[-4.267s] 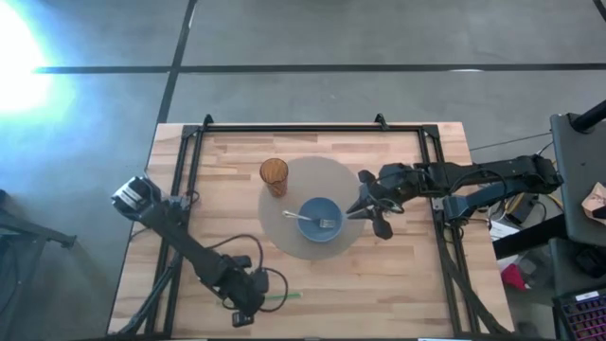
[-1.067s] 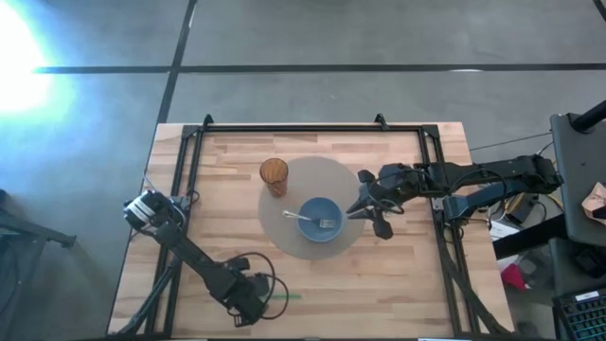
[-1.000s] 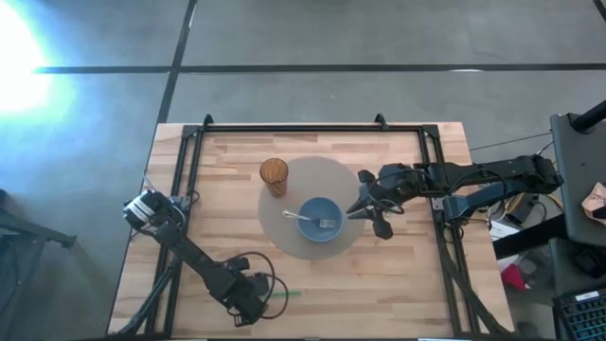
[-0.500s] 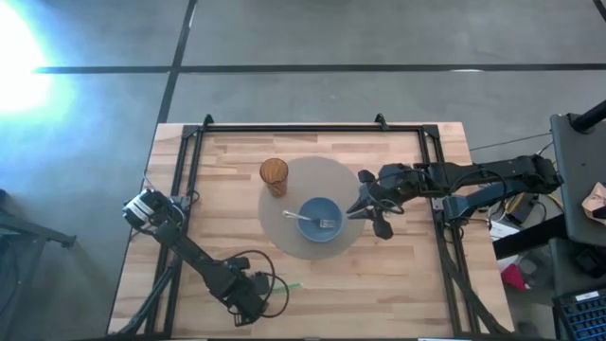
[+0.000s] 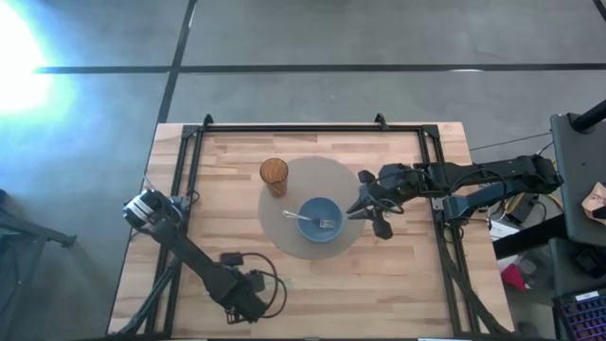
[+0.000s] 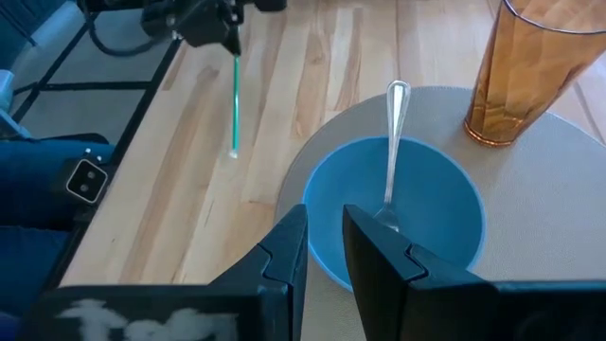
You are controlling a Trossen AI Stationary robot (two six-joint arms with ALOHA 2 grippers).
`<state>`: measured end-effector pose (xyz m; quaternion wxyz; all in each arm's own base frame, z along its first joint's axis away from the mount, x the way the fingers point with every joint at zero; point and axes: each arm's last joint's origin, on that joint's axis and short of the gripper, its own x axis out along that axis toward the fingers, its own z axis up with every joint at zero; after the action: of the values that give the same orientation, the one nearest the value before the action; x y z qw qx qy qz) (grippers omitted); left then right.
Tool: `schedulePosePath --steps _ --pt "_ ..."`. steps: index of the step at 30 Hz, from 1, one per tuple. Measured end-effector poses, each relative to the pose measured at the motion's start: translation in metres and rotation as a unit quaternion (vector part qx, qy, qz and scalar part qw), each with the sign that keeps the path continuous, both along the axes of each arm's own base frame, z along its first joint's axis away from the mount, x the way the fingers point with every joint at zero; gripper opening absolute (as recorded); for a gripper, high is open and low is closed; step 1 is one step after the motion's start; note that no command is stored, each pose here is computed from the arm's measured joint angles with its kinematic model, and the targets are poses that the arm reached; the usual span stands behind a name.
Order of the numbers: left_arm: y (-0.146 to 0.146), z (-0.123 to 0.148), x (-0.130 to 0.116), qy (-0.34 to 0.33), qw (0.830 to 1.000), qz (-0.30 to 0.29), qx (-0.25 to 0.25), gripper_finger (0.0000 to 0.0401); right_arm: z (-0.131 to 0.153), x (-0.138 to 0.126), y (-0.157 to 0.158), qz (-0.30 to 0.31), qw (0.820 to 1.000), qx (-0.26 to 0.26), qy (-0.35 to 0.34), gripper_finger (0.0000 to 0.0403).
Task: Pick & Place Utensil
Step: Put the straw into the cup
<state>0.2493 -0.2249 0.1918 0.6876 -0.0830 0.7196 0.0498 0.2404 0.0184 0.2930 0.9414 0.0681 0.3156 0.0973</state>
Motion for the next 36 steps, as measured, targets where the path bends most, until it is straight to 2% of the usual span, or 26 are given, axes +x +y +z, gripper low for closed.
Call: schedulePosePath --steps 8,12,18,28,33,36 --pt "0.006 0.042 -0.002 -0.008 0.998 -0.006 0.069 0.0 0.0 0.0 0.0 0.003 1.0 0.001 -0.001 0.0068" --pt "0.012 0.065 0.002 -0.048 0.99 -0.022 0.133 0.0 0.004 -0.003 0.0 0.004 1.0 0.001 -0.009 0.0068" --pt "0.028 0.093 0.006 -0.089 0.966 -0.038 0.24 0.0 0.012 -0.011 0.0 0.003 1.0 0.004 -0.027 0.0068" --pt "0.062 0.107 0.028 -0.145 0.923 -0.072 0.348 0.0 0.018 -0.017 -0.001 0.003 0.999 0.004 -0.042 0.0068" --pt "0.083 0.112 0.038 -0.151 0.905 -0.068 0.392 0.0 0.018 -0.017 -0.001 0.003 0.999 0.004 -0.042 0.0068" --pt "0.097 0.12 0.04 -0.17 0.885 -0.052 0.429 0.0 0.018 -0.017 -0.001 0.004 0.999 0.003 -0.041 0.0068"
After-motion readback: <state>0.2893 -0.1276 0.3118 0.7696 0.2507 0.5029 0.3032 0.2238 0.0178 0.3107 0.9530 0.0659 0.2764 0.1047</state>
